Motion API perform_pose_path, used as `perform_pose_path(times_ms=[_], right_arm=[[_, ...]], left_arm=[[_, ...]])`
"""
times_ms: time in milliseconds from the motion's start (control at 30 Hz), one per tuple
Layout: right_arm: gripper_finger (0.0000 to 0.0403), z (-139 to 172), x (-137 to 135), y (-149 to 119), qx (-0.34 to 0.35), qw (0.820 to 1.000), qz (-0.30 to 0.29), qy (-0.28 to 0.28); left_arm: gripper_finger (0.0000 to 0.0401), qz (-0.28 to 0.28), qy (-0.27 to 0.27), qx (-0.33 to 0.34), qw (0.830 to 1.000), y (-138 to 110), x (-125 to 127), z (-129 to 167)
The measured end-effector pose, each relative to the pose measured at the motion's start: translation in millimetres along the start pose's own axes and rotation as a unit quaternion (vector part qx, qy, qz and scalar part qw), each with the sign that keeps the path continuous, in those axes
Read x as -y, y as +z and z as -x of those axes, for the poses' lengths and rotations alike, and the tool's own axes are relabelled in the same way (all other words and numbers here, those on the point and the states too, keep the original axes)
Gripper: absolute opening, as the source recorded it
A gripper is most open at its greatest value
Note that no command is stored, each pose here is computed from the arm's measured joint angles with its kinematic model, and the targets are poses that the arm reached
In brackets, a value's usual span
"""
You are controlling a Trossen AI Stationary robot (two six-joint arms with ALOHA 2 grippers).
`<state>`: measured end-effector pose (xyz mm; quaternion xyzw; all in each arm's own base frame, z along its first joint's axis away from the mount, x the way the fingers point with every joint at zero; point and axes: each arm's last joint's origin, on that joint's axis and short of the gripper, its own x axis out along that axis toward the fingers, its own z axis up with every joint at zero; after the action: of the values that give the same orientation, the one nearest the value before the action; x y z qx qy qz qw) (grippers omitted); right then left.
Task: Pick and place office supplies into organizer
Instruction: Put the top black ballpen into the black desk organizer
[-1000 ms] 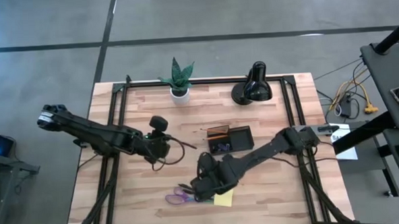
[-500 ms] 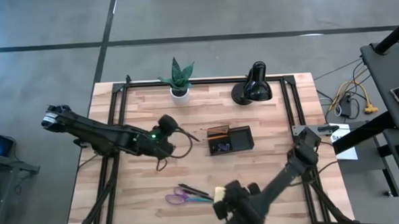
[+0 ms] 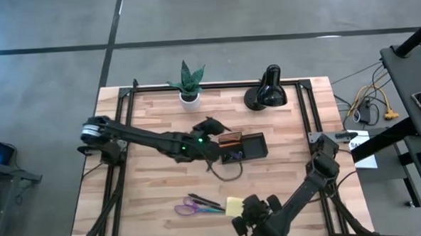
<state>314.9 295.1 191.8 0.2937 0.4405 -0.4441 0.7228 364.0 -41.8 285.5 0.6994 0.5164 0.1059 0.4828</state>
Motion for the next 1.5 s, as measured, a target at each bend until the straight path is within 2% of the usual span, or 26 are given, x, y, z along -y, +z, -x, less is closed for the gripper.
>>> perform_pose_path(times_ms=[200, 533, 700, 800, 933, 1100, 1267, 1367, 1500], right_arm=[[0.013, -4, 2, -2, 0.003, 1.0, 0.028, -0.006], [0.0127, -10, 7, -7, 0.006, 0.999, 0.041, -0.017], [0.0126, -10, 7, -7, 0.006, 0.999, 0.041, -0.017], [0.0125, -10, 7, -7, 0.008, 0.999, 0.042, -0.018], [0.0126, -12, 8, -7, 0.011, 0.999, 0.045, -0.02], [0.0127, -12, 8, -6, 0.011, 0.998, 0.055, -0.021], [0.0127, -12, 8, -6, 0.011, 0.998, 0.057, -0.021], [0.0127, -12, 8, -6, 0.011, 0.998, 0.057, -0.02], [0.0126, -13, 4, -5, 0.006, 0.997, 0.078, -0.007]], left_arm=[[0.0008, -0.027, -0.015, 0.005, 0.999, 24, -11, -9], [0.0009, -0.072, -0.046, 0.008, 0.996, 46, 12, -21], [0.0009, -0.072, -0.051, 0.027, 0.996, 50, 14, -20], [0.0022, -0.07, -0.05, 0.03, 0.996, 51, 14, -20], [0.0067, -0.071, -0.057, 0.053, 0.994, 53, 15, -17], [0.0116, -0.051, -0.057, 0.069, 0.995, 58, 17, -10], [0.014, -0.042, -0.042, 0.048, 0.997, 54, 14, -3], [0.0145, -0.001, -0.034, 0.028, 0.999, 42, 11, 8], [0.0146, 0.086, -0.08, 0.042, 0.992, 15, 15, 32]])
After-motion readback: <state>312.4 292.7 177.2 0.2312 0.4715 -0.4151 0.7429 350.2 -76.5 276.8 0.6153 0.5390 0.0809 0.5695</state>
